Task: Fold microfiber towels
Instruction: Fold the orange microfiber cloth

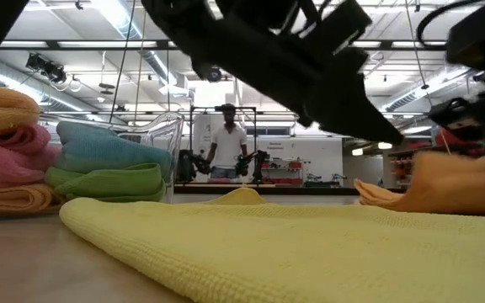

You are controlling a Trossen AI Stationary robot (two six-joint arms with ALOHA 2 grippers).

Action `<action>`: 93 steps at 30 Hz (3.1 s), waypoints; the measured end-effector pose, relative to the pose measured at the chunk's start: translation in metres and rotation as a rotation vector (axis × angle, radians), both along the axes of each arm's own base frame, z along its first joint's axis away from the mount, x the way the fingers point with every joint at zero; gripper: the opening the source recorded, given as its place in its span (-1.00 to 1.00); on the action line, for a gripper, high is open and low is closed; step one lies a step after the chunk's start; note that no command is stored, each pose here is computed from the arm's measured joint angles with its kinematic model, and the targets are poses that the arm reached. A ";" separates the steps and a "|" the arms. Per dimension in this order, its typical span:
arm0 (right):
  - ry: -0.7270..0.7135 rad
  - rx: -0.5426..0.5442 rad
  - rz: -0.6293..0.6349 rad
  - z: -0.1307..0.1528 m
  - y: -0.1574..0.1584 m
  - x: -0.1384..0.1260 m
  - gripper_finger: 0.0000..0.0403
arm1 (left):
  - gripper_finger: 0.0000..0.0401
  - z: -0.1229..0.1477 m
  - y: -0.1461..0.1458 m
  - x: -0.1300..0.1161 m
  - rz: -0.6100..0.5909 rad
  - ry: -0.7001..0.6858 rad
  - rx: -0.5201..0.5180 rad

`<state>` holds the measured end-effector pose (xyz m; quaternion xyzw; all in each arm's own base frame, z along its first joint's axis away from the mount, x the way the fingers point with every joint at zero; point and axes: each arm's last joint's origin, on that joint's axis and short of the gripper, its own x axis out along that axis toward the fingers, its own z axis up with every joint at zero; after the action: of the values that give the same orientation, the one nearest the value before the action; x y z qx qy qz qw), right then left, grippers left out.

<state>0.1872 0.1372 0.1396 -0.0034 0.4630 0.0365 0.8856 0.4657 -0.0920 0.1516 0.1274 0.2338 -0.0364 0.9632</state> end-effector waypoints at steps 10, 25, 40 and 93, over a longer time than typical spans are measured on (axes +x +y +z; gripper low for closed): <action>-0.001 0.124 0.005 0.008 0.012 -0.008 -0.98 | -0.95 -0.037 0.005 0.014 0.034 -0.091 -0.100; -0.032 0.219 0.010 0.032 -0.003 -0.008 -0.95 | -0.97 -0.049 -0.012 0.008 -0.043 -0.018 -0.099; 0.037 0.102 -0.003 0.035 -0.049 0.001 -0.95 | -0.97 -0.071 -0.006 0.010 -0.048 0.030 -0.048; -0.203 0.161 -0.079 0.039 -0.068 -0.009 -0.26 | -0.91 -0.076 -0.001 0.008 -0.032 0.074 -0.048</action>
<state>0.1777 0.0691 0.1789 0.0823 0.3663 0.0381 0.9261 0.4737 -0.0929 0.0758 0.1066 0.2662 -0.0623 0.9560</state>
